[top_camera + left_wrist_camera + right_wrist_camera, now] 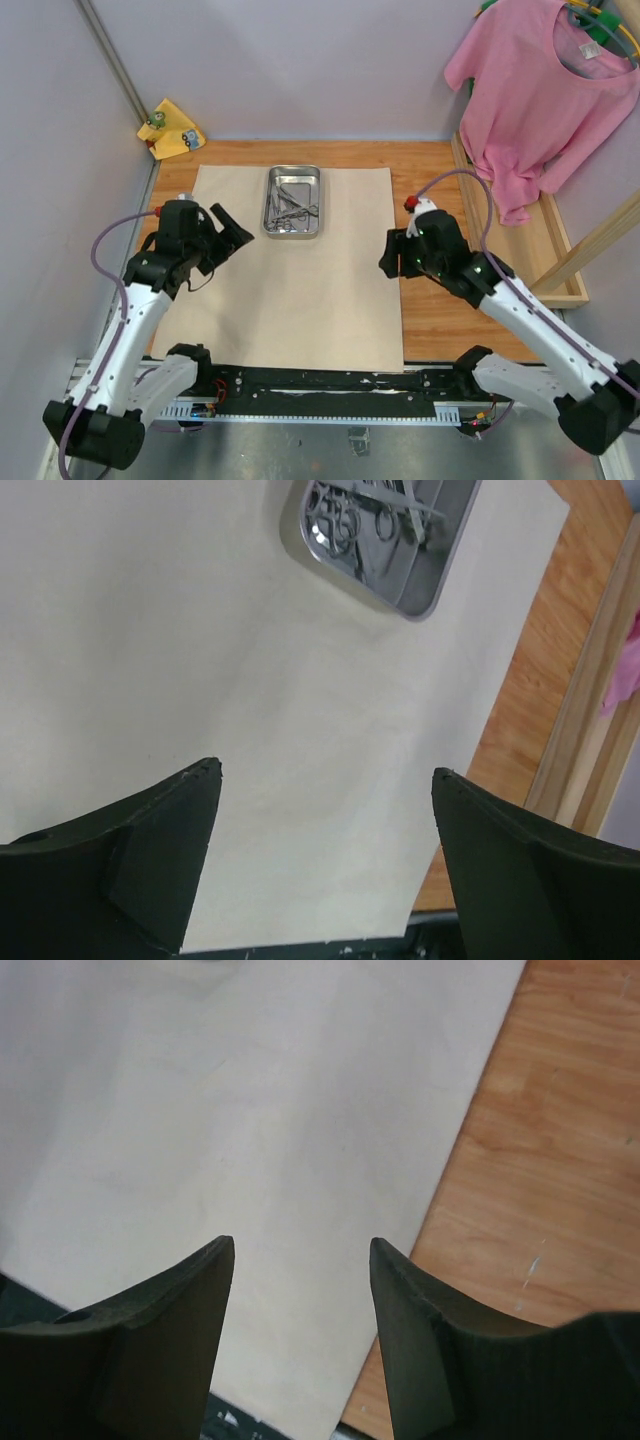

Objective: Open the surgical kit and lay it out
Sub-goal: Open the surgical kit at the center of the board.

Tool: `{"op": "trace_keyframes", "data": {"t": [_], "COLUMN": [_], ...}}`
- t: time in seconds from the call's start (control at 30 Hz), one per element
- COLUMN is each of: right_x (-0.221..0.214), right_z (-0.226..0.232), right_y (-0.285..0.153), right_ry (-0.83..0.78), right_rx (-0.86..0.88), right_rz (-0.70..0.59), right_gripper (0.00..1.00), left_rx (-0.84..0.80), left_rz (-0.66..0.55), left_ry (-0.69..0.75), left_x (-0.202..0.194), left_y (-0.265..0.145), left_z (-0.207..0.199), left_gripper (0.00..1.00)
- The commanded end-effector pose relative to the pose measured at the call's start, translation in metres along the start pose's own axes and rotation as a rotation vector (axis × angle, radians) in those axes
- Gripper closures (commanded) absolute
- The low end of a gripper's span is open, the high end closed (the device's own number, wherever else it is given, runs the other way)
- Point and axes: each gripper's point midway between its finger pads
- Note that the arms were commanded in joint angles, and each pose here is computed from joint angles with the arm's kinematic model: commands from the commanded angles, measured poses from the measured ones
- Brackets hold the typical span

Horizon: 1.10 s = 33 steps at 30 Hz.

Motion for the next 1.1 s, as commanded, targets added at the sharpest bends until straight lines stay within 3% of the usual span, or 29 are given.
{"op": "trace_keyframes", "data": {"t": [0.0,0.2,0.43,0.7,1.07], "right_x": [0.056,0.104,0.148,0.159,0.140], "right_z": [-0.017,-0.044,-0.088,-0.122,-0.151], "right_y": [0.032,0.098,0.169,0.241,0.275], "right_ry": [-0.069,-0.022,0.114,0.185,0.216], "right_rx": [-0.169,-0.223,-0.172,-0.142,-0.211], "right_rz": [-0.100,-0.052,0.013,0.081,0.144], "right_gripper": [0.43,0.51,0.55,0.55,0.55], "left_rx": [0.041,0.105,0.250,0.377,0.497], "left_rz": [-0.186,-0.231,-0.142,-0.109,-0.066], "left_ry": [0.005,-0.040,-0.065,-0.058,-0.032], "left_x": [0.059,0.096,0.106,0.121,0.117], "left_y": [0.025,0.074,0.148,0.196,0.231], "left_z": [-0.009,0.010,0.066,0.103,0.135], "left_gripper": [0.05,0.06,0.14,0.10,0.13]}}
Point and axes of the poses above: each gripper's point midway between its finger pads, its own y axis out along the fingers, its own z axis along the line the jaws close on, x = y × z, and after that the axes turned 13 degrees about y, right-handed
